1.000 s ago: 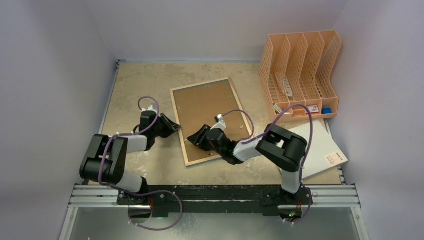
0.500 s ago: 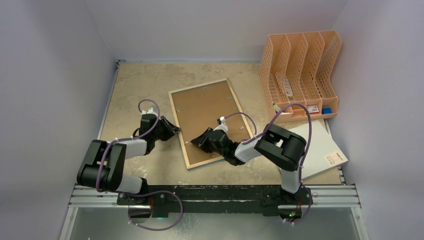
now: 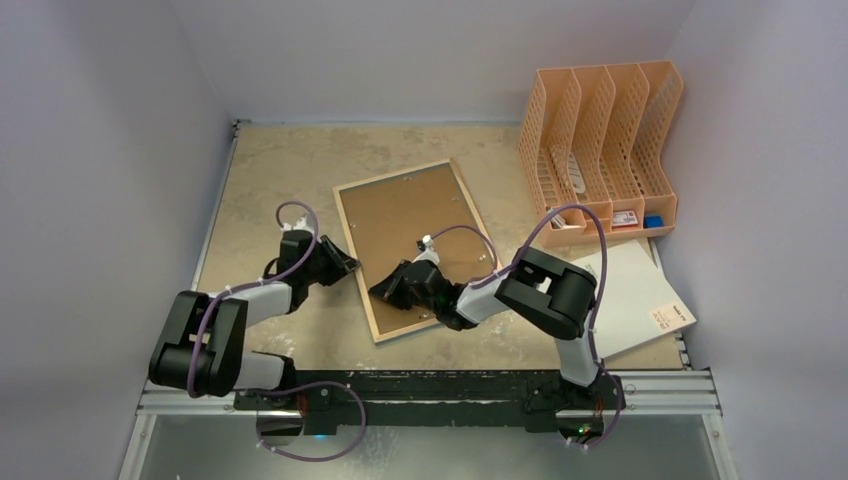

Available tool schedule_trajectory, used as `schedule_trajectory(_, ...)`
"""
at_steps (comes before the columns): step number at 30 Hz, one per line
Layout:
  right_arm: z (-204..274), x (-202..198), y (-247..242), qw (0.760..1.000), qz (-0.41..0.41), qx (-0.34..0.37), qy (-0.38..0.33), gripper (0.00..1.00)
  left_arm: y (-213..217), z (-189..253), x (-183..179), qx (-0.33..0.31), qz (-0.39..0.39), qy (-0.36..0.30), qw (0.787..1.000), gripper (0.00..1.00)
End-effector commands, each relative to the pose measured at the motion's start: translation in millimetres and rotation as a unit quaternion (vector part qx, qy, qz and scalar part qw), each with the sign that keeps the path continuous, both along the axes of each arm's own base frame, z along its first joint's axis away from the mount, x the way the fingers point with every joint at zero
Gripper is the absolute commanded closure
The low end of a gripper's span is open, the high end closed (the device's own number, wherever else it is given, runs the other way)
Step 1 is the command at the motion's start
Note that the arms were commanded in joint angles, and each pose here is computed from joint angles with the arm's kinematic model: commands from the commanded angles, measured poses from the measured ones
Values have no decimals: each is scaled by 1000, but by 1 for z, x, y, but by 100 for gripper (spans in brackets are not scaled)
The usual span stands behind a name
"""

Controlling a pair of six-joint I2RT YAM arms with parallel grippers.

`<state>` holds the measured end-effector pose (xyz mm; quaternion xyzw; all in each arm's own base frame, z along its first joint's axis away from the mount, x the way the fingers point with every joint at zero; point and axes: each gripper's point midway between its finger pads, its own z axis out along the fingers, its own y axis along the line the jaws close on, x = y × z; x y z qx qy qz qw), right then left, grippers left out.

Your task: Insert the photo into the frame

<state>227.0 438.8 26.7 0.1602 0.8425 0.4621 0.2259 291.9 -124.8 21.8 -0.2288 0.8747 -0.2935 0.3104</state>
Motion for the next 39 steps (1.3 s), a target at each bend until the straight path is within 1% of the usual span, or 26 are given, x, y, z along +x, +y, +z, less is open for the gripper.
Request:
schedule_trajectory(1,-25,2,-6,999,-10,-51,5,93,9,-48,-64,40,-28,122,991,100)
schedule_trajectory(4,-30,4,-5,998,-12,-56,2,95,8,-49,-67,37,-29,123,991,100)
schedule_trajectory(7,-35,5,-5,998,-19,-51,11,100,6,-50,-71,23,-24,125,992,100)
schedule_trajectory(11,-39,5,-3,998,-29,-42,29,100,0,-50,-75,-10,-12,123,992,100)
schedule_trajectory(13,-28,6,-4,999,-32,-28,19,100,1,-48,-72,-6,-9,119,993,100)
schedule_trajectory(15,-6,4,-6,1000,-25,-18,5,99,4,-44,-66,8,-4,113,994,100)
schedule_trajectory(16,4,1,-9,1000,-18,-14,-3,94,7,-42,-62,17,1,107,994,100)
schedule_trajectory(18,26,-4,-18,1000,-8,-8,-24,81,11,-35,-53,27,11,96,995,100)
schedule_trajectory(20,46,-6,-29,999,-9,-9,-49,68,13,-30,-47,34,15,87,995,96)
schedule_trajectory(21,54,-4,-34,998,-14,-15,-63,63,14,-29,-45,36,15,85,996,93)
schedule_trajectory(24,67,4,-37,994,-6,-40,-102,60,14,-27,-43,42,11,82,996,89)
schedule_trajectory(26,66,8,-31,991,14,-54,-121,59,14,-26,-42,43,10,81,996,89)
schedule_trajectory(28,61,10,-20,987,51,-63,-136,60,14,-25,-41,45,6,79,996,90)
schedule_trajectory(33,43,17,-1,978,104,-91,-154,70,14,-27,-41,50,-1,82,995,100)
schedule_trajectory(36,32,19,3,976,125,-97,-152,75,13,-27,-42,50,-5,82,995,100)
schedule_trajectory(39,24,17,8,972,149,-96,-154,76,12,-26,-41,50,-8,81,995,100)
